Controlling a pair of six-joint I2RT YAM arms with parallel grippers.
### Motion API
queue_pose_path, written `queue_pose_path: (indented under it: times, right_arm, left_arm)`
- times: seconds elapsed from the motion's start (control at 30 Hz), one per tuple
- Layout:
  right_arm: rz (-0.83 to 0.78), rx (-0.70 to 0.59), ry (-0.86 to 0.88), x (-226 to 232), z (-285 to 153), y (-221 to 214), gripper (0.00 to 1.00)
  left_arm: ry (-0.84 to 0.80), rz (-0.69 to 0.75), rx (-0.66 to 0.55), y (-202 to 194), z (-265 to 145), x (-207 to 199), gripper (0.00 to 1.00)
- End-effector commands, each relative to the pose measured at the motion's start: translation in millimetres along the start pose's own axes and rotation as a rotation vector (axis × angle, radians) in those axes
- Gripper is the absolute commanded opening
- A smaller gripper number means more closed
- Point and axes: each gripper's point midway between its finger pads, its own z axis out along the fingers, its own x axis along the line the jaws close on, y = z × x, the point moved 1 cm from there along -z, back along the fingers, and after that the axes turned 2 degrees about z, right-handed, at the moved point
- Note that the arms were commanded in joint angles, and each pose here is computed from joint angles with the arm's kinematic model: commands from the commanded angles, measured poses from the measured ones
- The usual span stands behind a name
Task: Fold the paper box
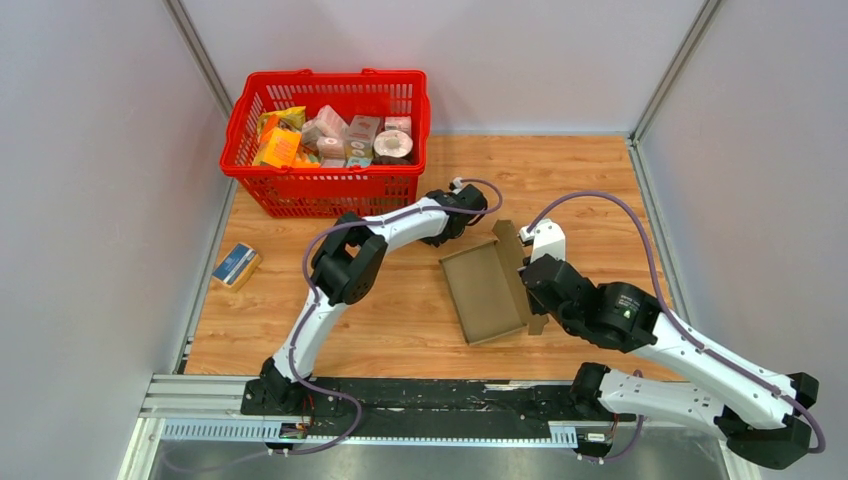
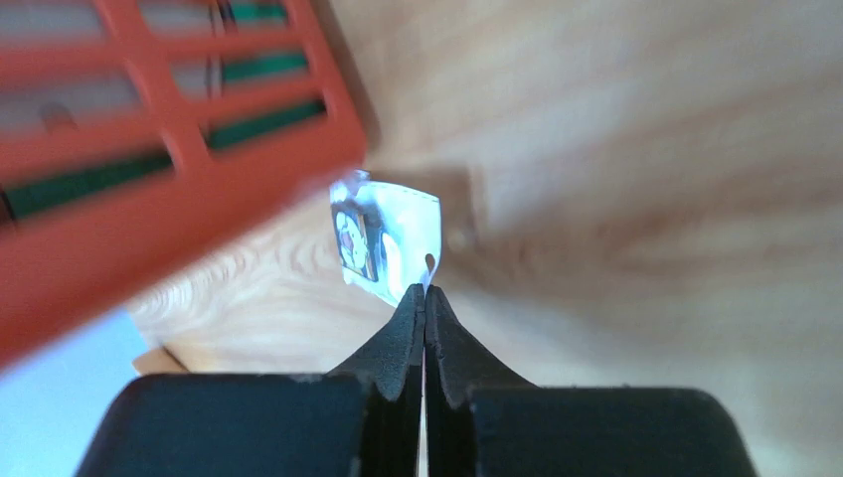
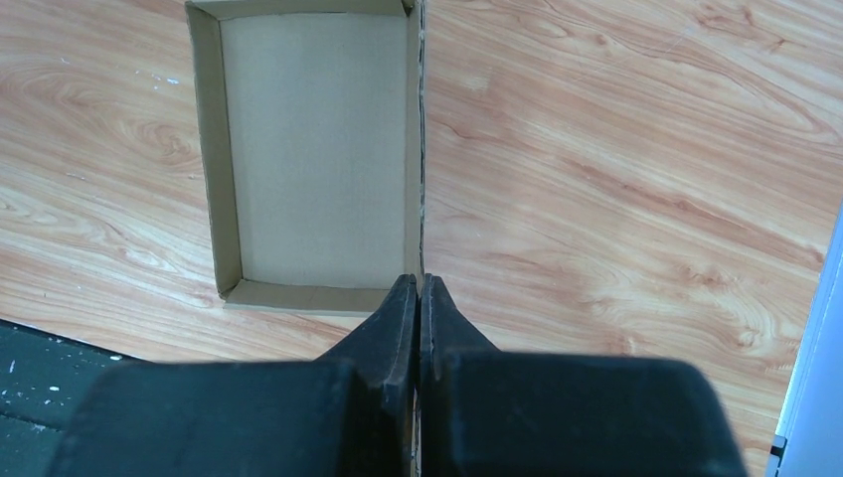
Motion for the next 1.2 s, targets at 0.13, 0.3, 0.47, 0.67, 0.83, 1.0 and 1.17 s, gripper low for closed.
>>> queue_pose_path:
  times: [0.13, 0.3, 0.47, 0.67, 0.83, 1.0, 1.17]
  right_arm:
    - [0.019, -0.009, 0.044, 13.5, 5.4, 5.6, 0.0]
    - [0.016, 0.004, 0.053, 19.2, 10.7, 3.6, 0.0]
    - [0.105, -0.01, 0.03, 21.2, 15.2, 9.7, 0.0]
    - [0.156, 0.033, 0.087, 42.5, 27.8, 10.5, 0.0]
    - [0.16, 0.06, 0.104, 49.3, 33.9, 7.6, 0.0]
    - [0.16, 0.064, 0.117, 52.4, 34.8, 9.3, 0.0]
    - [0.151, 0.075, 0.12, 53.3, 36.0, 7.0, 0.0]
  left_arm:
    - [-0.293, -0.212, -0.167, -38.2, -108.0, 30.4, 0.0]
    - [-0.564, -0.384, -0.312, -65.8, -184.4, 45.2, 0.0]
    - [-0.895, -0.545, -0.452, -81.2, -247.9, 43.4, 0.0]
    - [-1.262, -0.691, -0.521, -68.4, -293.6, 17.5, 0.0]
    - [-1.409, -0.835, -0.483, -54.3, -280.7, -11.3, 0.0]
    - [-1.515, -0.908, -0.354, -41.3, -248.7, -55.8, 0.0]
    - [-1.677, -0.926, -0.285, -25.7, -239.8, -101.3, 0.0]
